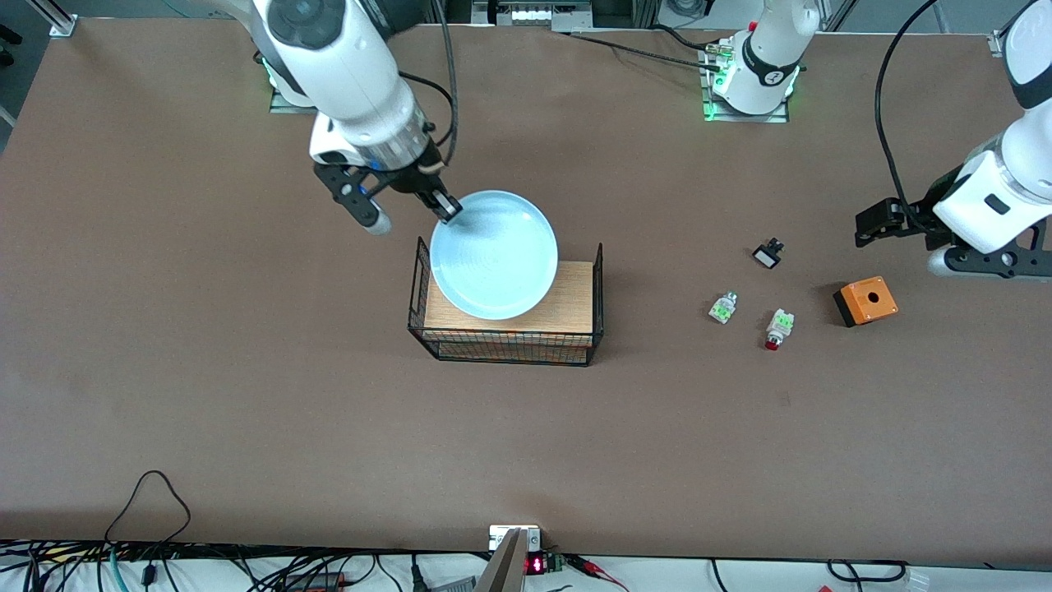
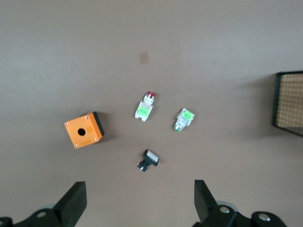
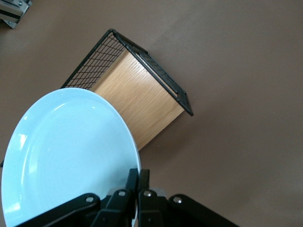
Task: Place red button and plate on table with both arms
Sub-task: 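Carry the blue plate off the basket with the right gripper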
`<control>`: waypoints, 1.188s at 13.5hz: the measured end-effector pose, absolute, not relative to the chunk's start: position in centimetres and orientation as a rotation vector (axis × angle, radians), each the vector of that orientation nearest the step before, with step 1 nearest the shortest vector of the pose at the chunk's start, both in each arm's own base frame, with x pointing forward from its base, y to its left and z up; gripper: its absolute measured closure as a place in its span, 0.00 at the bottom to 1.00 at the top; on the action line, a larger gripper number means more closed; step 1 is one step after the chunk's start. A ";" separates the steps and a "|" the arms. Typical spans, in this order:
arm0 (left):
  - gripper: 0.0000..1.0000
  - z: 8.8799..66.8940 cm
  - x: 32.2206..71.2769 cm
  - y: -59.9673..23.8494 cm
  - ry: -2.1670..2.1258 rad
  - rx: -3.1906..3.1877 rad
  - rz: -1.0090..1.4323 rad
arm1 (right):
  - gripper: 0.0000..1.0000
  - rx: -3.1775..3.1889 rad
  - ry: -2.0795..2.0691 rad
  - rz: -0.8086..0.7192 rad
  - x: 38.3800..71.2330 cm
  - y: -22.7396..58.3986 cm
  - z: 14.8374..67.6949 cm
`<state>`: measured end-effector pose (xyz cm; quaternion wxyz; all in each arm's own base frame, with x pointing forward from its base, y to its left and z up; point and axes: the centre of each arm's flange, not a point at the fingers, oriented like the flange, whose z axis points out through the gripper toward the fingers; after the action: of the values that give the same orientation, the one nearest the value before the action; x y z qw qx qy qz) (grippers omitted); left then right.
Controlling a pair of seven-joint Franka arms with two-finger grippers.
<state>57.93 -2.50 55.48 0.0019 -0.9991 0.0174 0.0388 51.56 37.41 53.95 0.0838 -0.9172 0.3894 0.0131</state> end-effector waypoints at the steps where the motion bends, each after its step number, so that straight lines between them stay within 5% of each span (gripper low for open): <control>1: 0.00 55.0 57.5 -2.4 0.057 -3.138 0.107 | 0.96 -2.763 1.129 0.035 51.5 36.0 55.1; 9: 0.00 56.0 55.9 -3.3 0.088 -3.137 0.055 | 0.96 -3.030 0.580 0.142 57.9 11.3 55.7; 16: 0.00 56.0 55.8 -4.2 0.113 -3.136 0.061 | 0.96 -3.122 0.297 0.281 58.2 0.5 45.4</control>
<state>55.77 -4.20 56.00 0.0017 -0.9992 0.0359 0.0193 58.16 0.55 45.36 -0.0035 -0.9915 0.0944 0.0892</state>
